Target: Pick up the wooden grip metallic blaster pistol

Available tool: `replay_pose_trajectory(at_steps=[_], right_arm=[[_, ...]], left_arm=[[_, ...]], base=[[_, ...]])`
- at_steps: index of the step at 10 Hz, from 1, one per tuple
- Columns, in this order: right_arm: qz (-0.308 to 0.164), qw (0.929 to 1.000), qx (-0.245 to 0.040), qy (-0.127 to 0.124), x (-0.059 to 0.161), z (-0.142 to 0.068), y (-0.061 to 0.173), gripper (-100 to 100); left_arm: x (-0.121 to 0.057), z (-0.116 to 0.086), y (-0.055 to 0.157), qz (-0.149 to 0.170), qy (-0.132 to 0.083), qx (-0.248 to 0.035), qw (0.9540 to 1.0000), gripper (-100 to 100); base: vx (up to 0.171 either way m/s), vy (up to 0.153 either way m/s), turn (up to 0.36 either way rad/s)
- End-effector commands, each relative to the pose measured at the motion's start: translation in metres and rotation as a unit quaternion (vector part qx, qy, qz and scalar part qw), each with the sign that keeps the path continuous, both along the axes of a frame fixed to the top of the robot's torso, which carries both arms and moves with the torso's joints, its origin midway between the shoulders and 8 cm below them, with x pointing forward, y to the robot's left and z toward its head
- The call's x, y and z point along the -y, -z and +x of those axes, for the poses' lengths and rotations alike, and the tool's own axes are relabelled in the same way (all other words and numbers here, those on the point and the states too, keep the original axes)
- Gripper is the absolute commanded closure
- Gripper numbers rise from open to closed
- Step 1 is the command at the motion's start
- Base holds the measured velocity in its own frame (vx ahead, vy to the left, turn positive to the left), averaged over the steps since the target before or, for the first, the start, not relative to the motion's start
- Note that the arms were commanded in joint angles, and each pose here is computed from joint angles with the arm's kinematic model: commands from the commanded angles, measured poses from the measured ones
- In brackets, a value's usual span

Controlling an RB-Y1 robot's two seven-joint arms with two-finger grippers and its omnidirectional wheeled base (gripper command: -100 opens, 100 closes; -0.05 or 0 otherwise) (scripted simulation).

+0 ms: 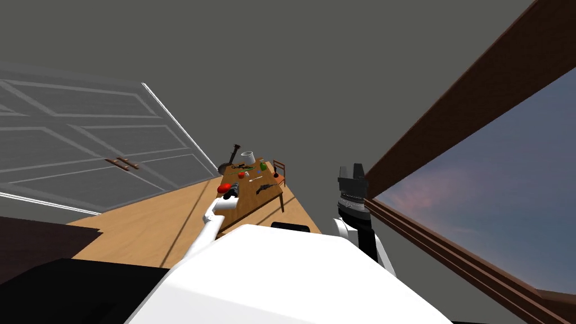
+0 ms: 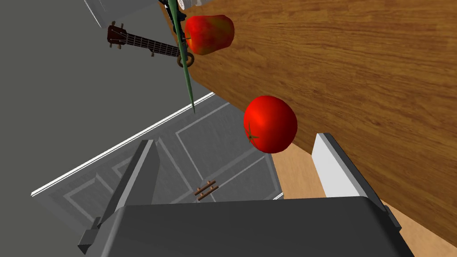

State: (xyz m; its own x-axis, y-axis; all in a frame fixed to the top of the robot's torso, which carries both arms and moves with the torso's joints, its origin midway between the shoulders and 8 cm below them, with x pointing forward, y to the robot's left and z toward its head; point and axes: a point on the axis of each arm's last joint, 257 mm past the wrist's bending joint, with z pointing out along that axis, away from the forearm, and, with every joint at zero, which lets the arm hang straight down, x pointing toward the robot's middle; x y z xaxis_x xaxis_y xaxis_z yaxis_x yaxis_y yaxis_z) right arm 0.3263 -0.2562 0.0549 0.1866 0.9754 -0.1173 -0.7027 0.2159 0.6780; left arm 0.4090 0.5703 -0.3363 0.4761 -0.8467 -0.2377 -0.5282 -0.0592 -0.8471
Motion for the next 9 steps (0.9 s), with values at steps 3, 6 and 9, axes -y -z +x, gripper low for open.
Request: replay_pose_trajectory(at_steps=[3, 6, 9], right_arm=[[0.000, 1.0000, 0.000, 0.000, 0.000, 0.000, 0.000, 0], [0.000, 1.0000, 0.000, 0.000, 0.000, 0.000, 0.000, 0], [0.000, 1.0000, 0.000, 0.000, 0.000, 0.000, 0.000, 0]], left_arm=[[-0.024, -0.017, 0.023, -0.020, -0.042, -0.033, 0.9984, -100], [-0.043, -0.035, 0.039, -0.040, -0.082, -0.062, 0.9939, -100], [-0.058, -0.054, 0.054, -0.062, -0.123, -0.090, 0.9864, -100]], base=[[-0.013, 0.007, -0.167], [-0.022, 0.013, -0.156], [-0.015, 0.009, -0.159]])
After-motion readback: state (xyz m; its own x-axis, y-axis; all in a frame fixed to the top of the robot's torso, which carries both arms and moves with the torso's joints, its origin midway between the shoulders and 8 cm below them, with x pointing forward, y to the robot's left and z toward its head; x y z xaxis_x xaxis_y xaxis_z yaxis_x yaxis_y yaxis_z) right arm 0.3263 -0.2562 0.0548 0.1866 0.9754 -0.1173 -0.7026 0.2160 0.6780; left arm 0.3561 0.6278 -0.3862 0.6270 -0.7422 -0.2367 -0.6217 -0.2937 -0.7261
